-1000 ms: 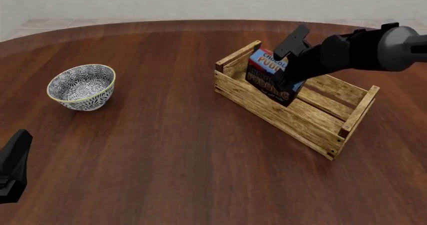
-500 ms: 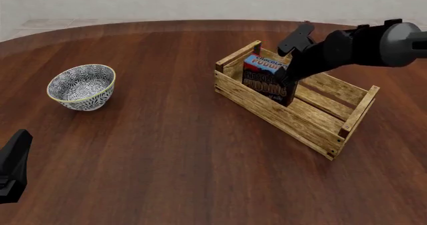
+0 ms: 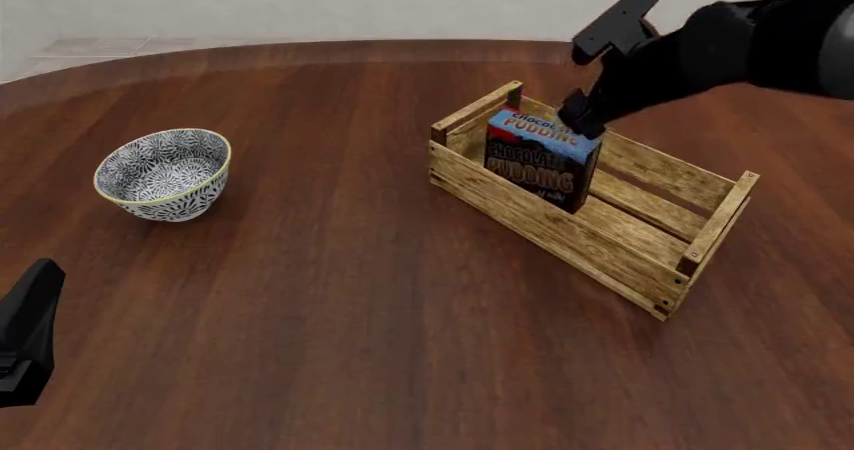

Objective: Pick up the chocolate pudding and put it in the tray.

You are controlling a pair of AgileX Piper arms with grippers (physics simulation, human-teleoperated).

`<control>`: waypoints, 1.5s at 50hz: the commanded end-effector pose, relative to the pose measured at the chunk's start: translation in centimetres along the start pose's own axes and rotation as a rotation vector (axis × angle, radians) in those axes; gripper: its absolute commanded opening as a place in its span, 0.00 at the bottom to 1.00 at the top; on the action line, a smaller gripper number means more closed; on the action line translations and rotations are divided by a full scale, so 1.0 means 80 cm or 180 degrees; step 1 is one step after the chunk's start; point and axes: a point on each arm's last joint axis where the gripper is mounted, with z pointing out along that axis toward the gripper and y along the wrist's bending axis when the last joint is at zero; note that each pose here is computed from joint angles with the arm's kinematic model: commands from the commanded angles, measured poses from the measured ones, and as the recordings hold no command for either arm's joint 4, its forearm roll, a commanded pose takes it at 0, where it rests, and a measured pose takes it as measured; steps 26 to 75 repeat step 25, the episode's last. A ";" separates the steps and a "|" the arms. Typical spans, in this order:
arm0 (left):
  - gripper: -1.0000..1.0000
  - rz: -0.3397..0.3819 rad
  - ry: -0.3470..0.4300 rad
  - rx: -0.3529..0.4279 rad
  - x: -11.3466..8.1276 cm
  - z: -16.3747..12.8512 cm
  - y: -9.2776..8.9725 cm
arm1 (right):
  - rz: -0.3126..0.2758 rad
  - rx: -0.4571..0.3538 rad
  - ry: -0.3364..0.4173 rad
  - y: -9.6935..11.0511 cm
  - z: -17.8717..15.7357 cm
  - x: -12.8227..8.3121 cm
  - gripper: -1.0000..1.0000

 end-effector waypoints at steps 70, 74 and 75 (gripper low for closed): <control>1.00 0.0000 0.0000 0.0000 0.000 0.000 0.000 | -0.0203 0.0165 -0.0676 0.007 -0.190 -0.045 1.00; 1.00 0.0000 0.0000 0.0000 0.000 0.000 0.000 | -0.0203 0.0165 -0.0676 0.007 -0.190 -0.045 1.00; 1.00 0.0000 0.0000 0.0000 0.000 0.000 0.000 | -0.0203 0.0165 -0.0676 0.007 -0.190 -0.045 1.00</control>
